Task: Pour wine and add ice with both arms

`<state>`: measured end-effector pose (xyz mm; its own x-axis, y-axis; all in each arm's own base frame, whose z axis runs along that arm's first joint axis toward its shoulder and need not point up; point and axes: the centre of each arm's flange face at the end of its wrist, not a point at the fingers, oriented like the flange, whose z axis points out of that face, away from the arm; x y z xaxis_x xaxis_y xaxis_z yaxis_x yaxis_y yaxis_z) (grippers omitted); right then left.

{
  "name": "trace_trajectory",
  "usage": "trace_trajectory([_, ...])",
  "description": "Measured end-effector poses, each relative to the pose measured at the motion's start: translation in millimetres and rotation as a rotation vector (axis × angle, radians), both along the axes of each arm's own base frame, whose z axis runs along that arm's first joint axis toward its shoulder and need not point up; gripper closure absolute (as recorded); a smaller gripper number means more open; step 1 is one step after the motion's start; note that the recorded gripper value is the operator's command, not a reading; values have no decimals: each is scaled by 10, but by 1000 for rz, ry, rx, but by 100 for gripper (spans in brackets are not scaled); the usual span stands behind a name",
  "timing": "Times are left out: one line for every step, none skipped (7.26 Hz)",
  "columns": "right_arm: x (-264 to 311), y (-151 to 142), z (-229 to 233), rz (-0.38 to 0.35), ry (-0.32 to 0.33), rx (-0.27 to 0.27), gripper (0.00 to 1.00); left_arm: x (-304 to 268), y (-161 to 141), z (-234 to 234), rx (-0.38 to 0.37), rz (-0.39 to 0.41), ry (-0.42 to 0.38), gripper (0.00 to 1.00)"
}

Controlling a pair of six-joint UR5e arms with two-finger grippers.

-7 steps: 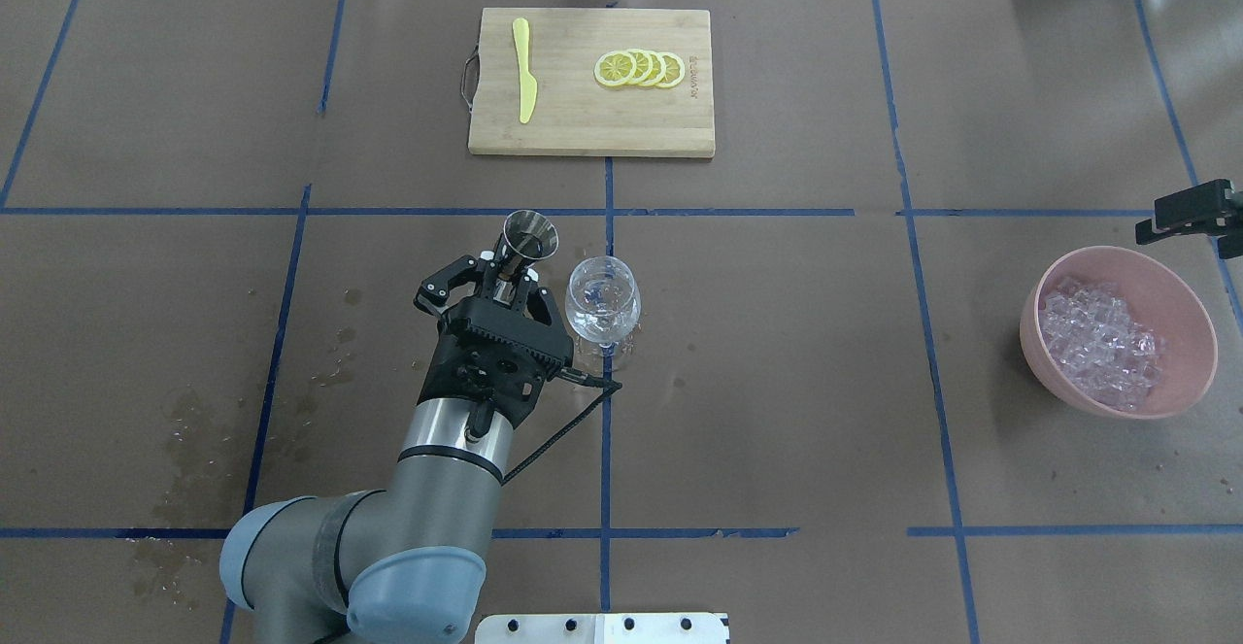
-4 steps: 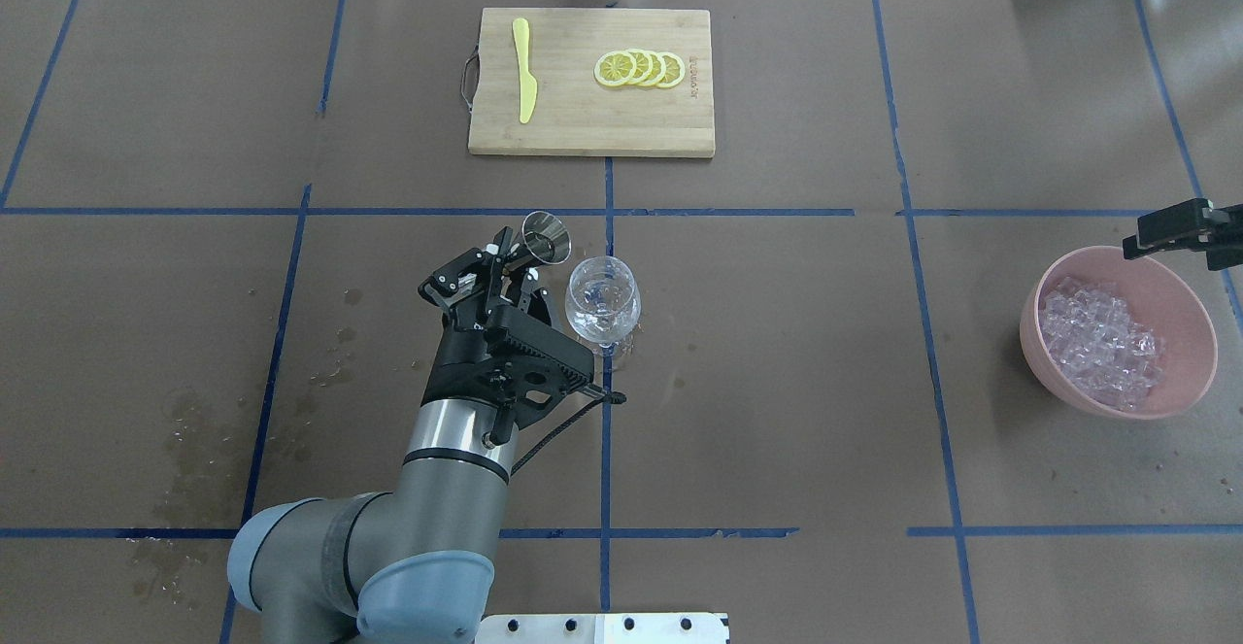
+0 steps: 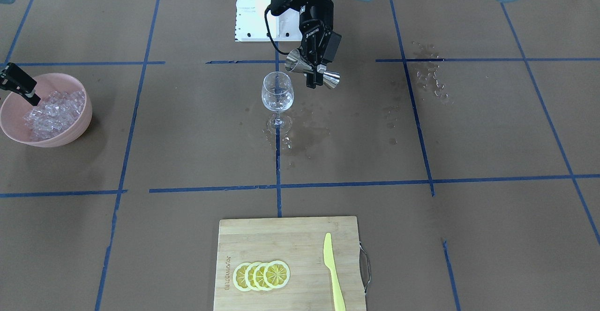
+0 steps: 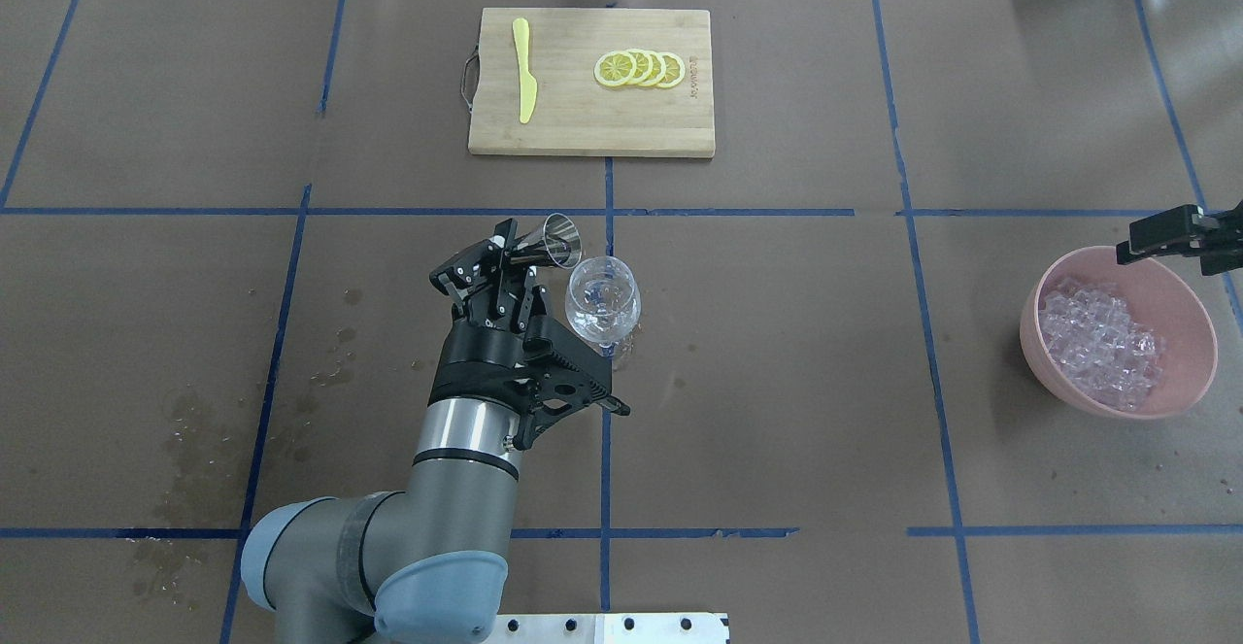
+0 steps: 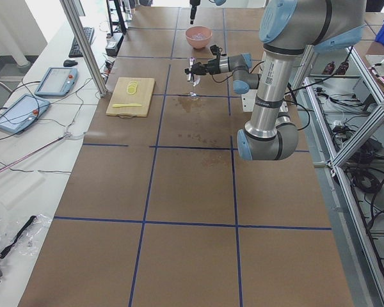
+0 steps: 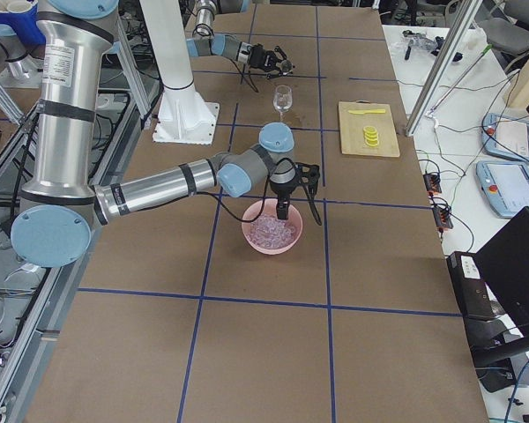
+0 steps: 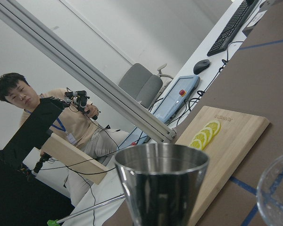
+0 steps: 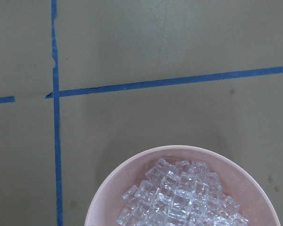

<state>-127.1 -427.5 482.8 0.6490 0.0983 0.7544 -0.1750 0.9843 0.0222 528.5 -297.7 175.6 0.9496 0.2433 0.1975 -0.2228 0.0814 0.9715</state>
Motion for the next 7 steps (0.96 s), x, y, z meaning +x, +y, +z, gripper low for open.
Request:
trace_trajectory([-3, 1, -3, 0, -1, -1, 0, 17, -4, -4, 15, 6, -66, 100])
trace_trajectory([-5, 2, -4, -1, -2, -1, 0, 20, -5, -8, 31, 11, -134, 100])
trace_trajectory([-6, 3, -6, -2, -4, -1, 0, 14, -5, -12, 48, 12, -198, 100])
trace_trajectory([-6, 3, -7, -2, -5, -2, 0, 8, 1, -21, 62, 10, -249, 100])
trace_trajectory([-7, 4, -7, -1, -5, -3, 0, 6, 13, -35, 71, 8, -279, 100])
trace_trajectory([-7, 4, -7, -1, -6, -4, 0, 13, 44, -44, 80, 4, -303, 100])
trace_trajectory([-8, 4, -6, -1, -6, -5, 0, 23, 84, -49, 90, -5, -330, 100])
